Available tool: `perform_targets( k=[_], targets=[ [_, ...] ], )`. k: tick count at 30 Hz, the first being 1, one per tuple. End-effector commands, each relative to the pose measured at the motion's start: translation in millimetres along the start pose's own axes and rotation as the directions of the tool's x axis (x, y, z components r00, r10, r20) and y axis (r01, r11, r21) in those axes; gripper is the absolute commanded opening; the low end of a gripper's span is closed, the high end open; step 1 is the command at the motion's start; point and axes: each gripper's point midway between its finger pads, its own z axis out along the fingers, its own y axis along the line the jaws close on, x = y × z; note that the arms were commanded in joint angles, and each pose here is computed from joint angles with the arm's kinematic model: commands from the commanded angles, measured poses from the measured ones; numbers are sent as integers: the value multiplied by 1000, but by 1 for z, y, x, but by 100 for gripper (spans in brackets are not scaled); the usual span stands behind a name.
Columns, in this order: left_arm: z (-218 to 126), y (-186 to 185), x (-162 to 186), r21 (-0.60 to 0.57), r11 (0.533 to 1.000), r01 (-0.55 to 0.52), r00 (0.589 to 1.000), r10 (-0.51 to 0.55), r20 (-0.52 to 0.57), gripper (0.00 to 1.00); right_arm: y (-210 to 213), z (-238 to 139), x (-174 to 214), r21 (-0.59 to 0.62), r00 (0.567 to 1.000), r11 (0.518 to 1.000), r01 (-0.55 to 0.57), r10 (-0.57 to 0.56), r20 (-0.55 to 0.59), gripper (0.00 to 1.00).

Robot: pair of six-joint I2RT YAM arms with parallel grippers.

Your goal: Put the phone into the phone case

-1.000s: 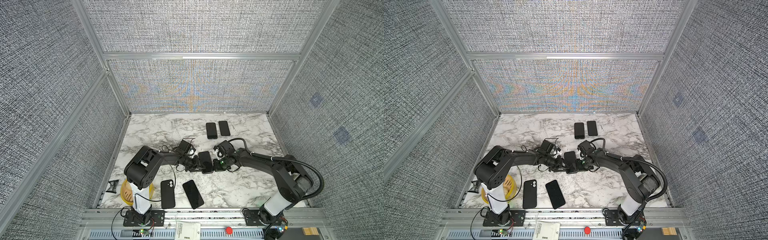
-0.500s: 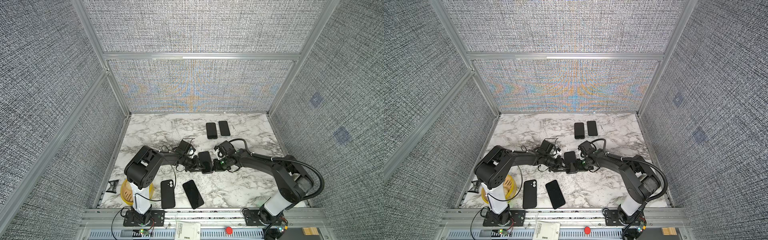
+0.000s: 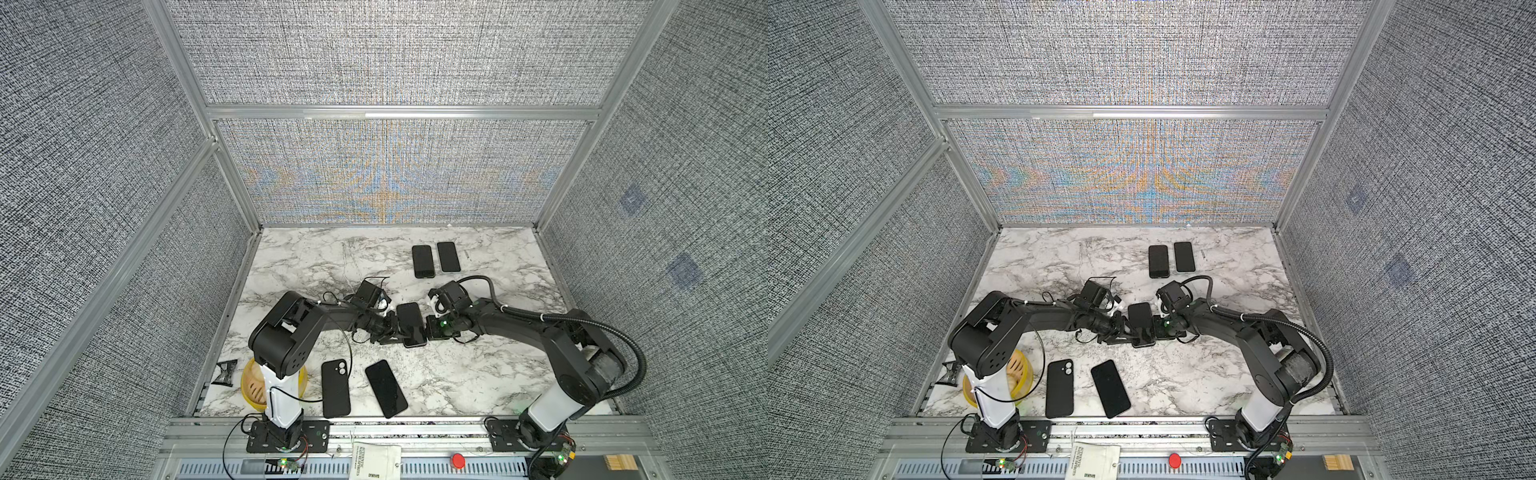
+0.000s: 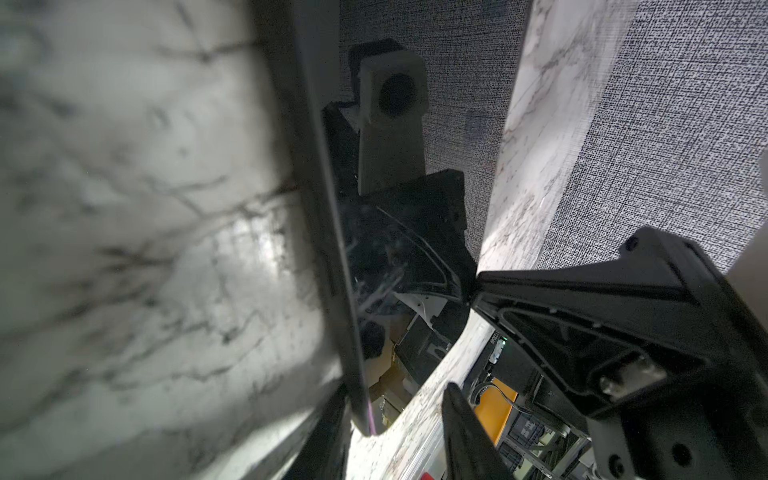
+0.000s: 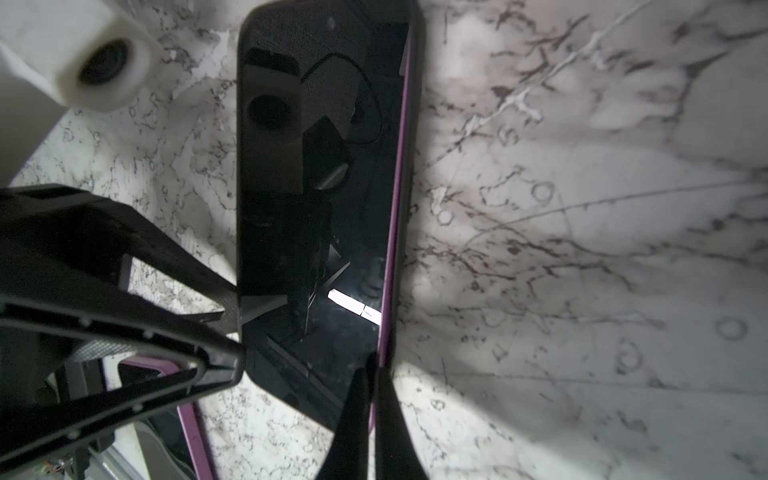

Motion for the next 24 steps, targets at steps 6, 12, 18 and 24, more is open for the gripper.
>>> perform_targets(
  k=[6,12,18,24],
  targets=[
    [-7,9,9,-78,997,15,1000,-15,8,42,2,-39,1,77,1000,997,24,-24,4,13],
    [-14,10,25,-94,995,31,999,-33,-21,51,6,-50,1,50,996,998,-40,36,78,18],
    [-4,8,23,-85,996,21,999,-25,-44,51,7,-39,6,25,990,994,-108,105,91,19],
    [-2,10,18,-94,995,21,999,-24,-31,44,10,-25,9,-6,987,989,-147,147,68,20]
  ],
)
